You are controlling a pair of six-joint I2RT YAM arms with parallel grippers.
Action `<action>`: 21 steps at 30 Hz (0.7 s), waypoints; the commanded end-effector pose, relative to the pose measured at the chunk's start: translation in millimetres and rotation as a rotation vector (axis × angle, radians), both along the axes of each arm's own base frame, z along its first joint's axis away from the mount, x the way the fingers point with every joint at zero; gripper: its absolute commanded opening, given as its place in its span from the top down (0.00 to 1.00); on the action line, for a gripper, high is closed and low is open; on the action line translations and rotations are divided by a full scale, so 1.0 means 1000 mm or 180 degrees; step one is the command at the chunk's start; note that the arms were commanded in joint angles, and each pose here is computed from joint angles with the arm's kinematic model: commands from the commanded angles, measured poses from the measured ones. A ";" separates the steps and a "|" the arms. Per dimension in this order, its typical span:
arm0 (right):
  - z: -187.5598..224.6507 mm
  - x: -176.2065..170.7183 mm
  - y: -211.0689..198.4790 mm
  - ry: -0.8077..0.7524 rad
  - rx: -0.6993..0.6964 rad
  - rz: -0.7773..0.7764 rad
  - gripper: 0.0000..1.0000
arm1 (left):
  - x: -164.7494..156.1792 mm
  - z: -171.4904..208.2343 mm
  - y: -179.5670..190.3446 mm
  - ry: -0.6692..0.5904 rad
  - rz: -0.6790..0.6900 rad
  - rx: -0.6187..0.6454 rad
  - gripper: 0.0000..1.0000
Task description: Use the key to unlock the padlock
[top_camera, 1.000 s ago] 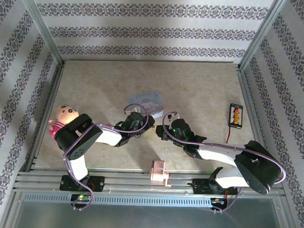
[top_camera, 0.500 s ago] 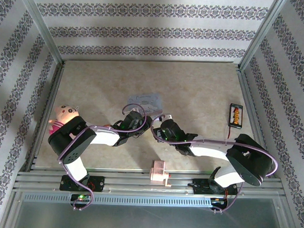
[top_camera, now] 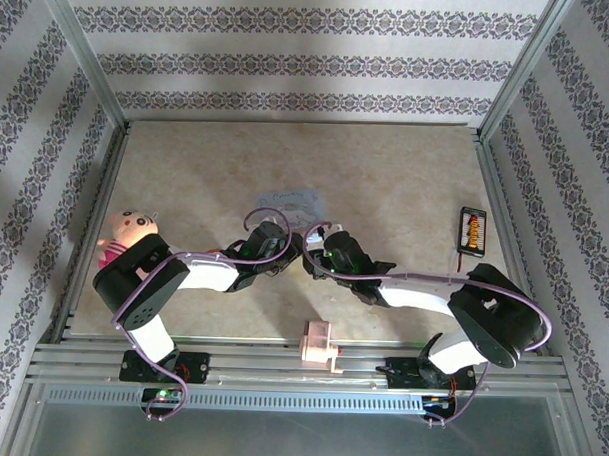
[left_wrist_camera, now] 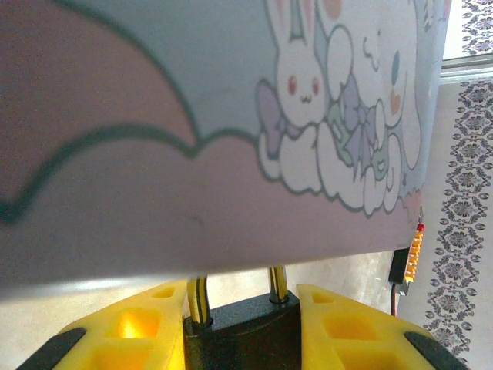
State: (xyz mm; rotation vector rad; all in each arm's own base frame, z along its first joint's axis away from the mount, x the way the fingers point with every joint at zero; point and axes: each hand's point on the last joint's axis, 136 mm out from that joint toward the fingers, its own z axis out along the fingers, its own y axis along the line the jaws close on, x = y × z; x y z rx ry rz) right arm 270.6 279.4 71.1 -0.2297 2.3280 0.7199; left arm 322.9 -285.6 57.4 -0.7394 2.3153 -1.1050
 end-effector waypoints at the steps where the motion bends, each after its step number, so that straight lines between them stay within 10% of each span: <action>1: 0.004 0.005 0.005 0.0081 0.0268 -0.0041 0.75 | 0.004 0.024 -0.013 -0.0125 -0.0063 -0.0220 0.96; 21: 0.000 0.026 0.014 0.0690 0.1829 -0.0396 1.00 | 0.006 0.028 -0.024 -0.0225 -0.0122 -0.0483 0.96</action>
